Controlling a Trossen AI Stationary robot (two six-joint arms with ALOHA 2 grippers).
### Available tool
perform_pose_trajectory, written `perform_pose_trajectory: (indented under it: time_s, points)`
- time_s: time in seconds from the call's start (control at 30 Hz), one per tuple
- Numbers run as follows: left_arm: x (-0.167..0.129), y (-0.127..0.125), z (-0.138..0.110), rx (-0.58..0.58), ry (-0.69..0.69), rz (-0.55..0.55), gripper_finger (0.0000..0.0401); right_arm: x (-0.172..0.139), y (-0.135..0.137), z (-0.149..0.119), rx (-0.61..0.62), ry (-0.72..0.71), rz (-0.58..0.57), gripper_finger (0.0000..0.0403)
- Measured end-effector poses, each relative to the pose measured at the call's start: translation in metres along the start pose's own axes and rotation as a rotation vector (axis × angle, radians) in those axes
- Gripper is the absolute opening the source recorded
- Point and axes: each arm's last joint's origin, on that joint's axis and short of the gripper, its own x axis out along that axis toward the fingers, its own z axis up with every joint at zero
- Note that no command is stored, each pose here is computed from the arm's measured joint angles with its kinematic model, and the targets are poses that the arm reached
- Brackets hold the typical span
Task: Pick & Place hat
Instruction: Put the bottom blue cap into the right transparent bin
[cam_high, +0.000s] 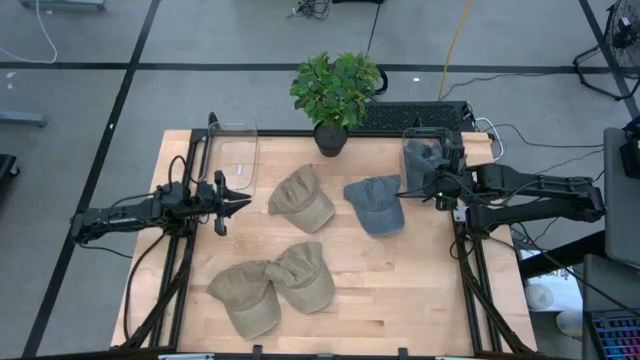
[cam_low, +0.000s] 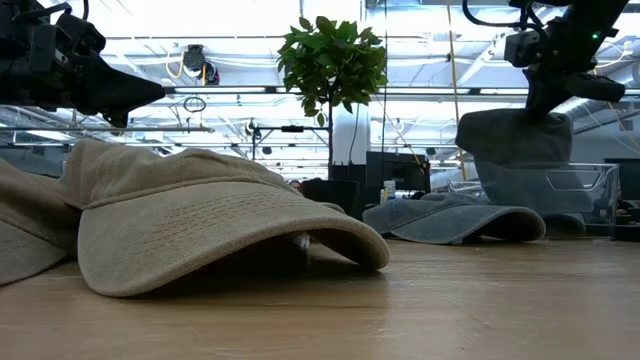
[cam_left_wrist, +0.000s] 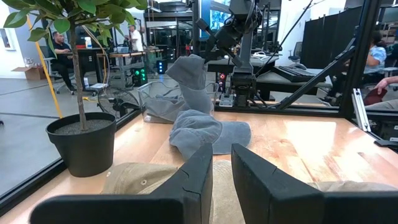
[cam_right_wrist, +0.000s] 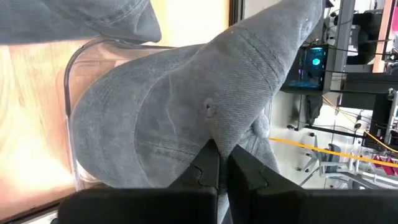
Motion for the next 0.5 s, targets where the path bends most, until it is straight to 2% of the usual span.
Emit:
perform_pose_trajectory:
  time_s: [0.17,0.5]
  points:
    - [0.0,0.0,0.0,0.0,0.0,0.0,0.0067,0.004,0.004,-0.001,0.033,0.007,0.023,0.0]
    - [0.0,0.0,0.0,0.0,0.0,0.0,0.0067,0.022,0.023,-0.007,-0.018,0.071,0.036,0.0]
